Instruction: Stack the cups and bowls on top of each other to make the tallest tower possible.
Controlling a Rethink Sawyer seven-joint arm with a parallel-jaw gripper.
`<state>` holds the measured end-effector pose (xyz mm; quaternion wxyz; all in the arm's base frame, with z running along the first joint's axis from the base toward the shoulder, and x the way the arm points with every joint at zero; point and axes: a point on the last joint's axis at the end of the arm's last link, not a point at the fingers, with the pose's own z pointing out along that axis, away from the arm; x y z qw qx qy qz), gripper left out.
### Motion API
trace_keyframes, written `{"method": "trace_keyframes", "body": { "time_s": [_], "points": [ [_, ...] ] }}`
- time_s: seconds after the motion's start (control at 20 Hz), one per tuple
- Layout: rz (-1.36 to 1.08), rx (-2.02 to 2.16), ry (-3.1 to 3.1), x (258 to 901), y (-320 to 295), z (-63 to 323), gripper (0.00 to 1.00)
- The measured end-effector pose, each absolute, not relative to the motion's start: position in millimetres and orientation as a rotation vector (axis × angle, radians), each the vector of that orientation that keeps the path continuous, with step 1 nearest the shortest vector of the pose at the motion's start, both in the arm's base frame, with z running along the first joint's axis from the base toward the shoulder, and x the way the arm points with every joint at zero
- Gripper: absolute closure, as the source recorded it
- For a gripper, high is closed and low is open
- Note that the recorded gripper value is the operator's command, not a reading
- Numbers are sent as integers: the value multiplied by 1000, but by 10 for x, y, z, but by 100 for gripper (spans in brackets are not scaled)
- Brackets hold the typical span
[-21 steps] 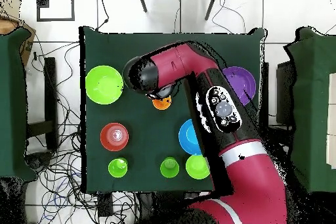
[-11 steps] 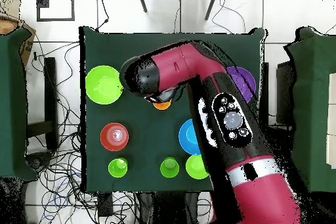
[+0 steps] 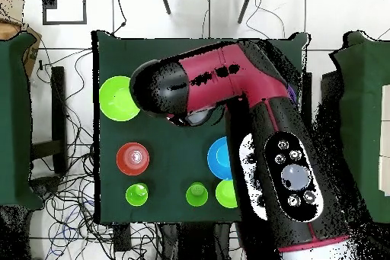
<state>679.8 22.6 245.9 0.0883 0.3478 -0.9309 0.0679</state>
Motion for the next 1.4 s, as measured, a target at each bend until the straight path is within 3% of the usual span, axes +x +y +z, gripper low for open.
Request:
{"method": "trace_keyframes", "body": {
  "time_s": [0.35, 1.4],
  "points": [
    [112, 1027, -2745, 6627, 368, 2416, 0],
    [-46, 1101, -2631, 5970, 967, 1353, 0]
  ]
}}
